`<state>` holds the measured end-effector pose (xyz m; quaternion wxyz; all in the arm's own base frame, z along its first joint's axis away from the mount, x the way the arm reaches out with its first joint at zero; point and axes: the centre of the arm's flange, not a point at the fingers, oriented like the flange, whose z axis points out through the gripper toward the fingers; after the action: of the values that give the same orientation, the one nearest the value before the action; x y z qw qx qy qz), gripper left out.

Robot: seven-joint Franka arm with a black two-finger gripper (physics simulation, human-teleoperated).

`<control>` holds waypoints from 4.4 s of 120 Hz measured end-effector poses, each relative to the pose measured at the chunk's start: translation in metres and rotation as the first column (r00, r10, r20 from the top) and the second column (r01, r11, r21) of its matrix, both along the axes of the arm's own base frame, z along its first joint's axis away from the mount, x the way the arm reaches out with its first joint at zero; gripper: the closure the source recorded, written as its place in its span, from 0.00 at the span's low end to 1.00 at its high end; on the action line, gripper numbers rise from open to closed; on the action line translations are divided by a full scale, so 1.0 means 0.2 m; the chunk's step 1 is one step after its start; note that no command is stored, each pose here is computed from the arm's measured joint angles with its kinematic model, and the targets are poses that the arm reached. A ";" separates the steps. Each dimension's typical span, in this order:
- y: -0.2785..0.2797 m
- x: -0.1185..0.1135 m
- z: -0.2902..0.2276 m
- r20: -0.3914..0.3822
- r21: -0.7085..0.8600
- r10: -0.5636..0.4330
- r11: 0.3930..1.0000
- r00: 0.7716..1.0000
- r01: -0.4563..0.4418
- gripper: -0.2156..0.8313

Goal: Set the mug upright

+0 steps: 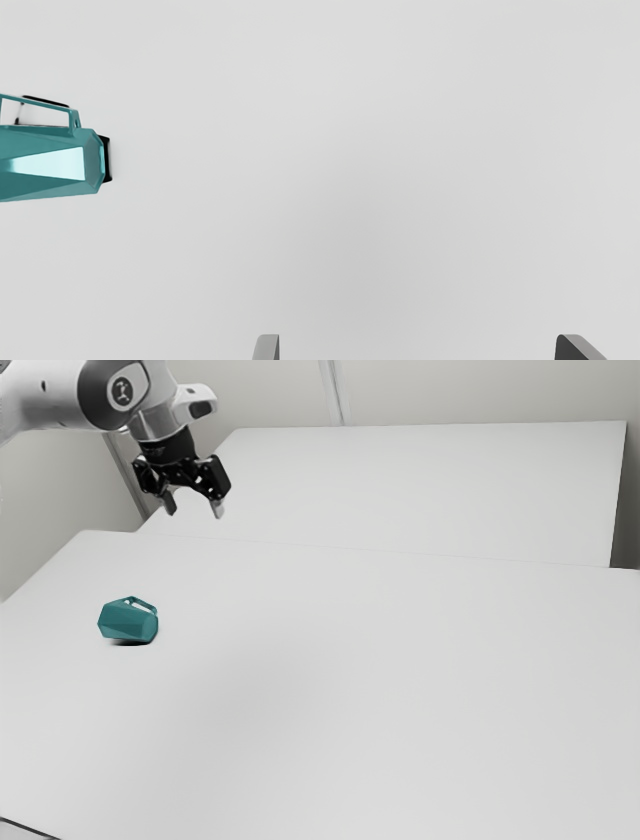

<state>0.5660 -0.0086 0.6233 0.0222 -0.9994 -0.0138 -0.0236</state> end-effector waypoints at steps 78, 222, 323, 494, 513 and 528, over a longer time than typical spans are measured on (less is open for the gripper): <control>-0.13 -0.08 -0.13 -0.017 0.001 -0.051 0.999 0.999 0.051 0.21; 2.19 -0.11 -1.23 0.230 -0.452 -0.035 0.881 0.973 0.138 0.21; 2.37 -0.12 -1.63 0.434 -0.560 -0.150 0.728 0.888 0.396 0.21; 2.22 -0.11 -1.63 0.528 -0.635 -0.169 0.571 0.832 0.520 0.94; 2.15 -0.09 -1.55 0.530 -0.615 -0.200 0.579 0.824 0.536 0.95; 1.97 -0.06 -1.44 0.510 -0.578 -0.260 0.602 0.820 0.551 0.95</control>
<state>0.5543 0.3857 0.3362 -0.3697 -0.8810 0.2065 -0.2110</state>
